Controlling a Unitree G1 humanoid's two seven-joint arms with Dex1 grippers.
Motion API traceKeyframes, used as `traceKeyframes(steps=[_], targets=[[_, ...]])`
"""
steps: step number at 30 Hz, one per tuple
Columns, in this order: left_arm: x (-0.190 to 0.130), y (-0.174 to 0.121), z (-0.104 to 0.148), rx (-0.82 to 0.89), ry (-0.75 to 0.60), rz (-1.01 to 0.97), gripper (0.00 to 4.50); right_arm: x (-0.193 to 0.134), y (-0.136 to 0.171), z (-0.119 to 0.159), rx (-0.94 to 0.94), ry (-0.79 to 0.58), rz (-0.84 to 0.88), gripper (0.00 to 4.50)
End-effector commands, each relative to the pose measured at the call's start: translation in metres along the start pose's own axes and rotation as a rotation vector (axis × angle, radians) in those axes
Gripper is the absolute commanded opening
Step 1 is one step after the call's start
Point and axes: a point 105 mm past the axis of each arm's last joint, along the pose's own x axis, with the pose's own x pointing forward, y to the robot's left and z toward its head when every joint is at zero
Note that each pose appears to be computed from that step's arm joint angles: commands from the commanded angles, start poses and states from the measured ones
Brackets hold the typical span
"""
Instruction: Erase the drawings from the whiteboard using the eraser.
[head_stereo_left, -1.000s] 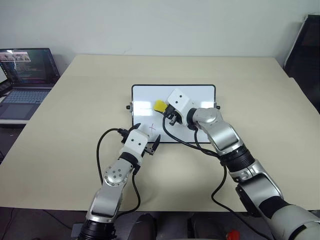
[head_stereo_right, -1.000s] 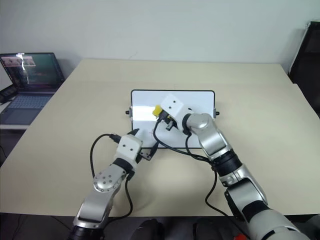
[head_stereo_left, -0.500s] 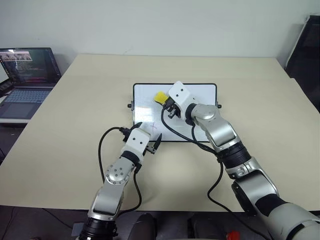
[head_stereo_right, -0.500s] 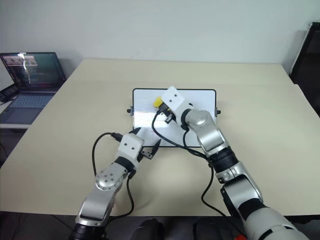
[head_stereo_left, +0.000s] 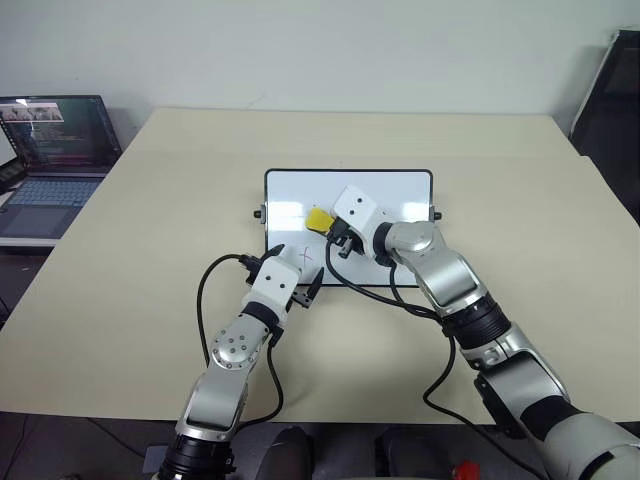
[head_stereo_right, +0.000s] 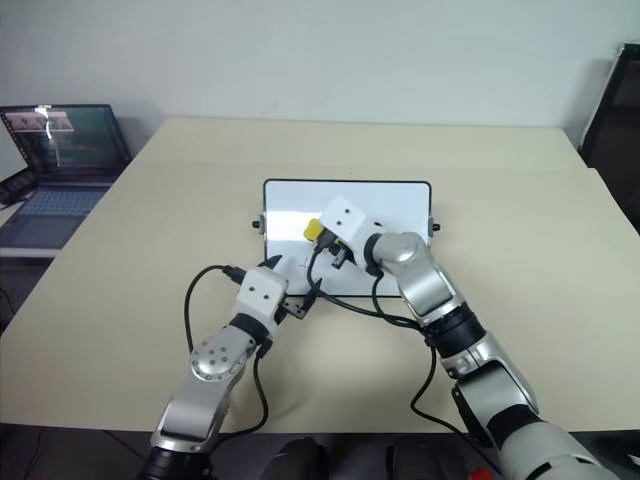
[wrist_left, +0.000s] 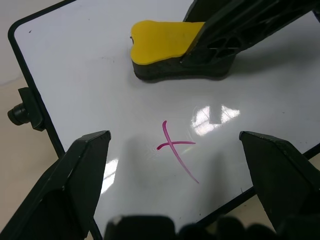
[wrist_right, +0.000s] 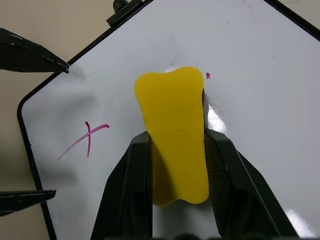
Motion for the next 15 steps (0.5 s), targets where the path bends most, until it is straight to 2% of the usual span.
traceKeyframes(steps=[1, 7, 15], targets=[[0.002, 0.001, 0.014, 0.013, -0.054, 0.002, 4.5, -0.008, -0.011, -0.008, 0.055, 0.011, -0.066, 1.12], [0.001, -0.002, 0.015, 0.023, -0.061, -0.025, 4.5, -0.024, -0.011, 0.014, 0.062, -0.14, -0.125, 1.12], [0.003, -0.002, 0.017, 0.032, -0.072, -0.041, 4.5, -0.038, -0.009, 0.001, 0.09, -0.131, -0.168, 1.12]])
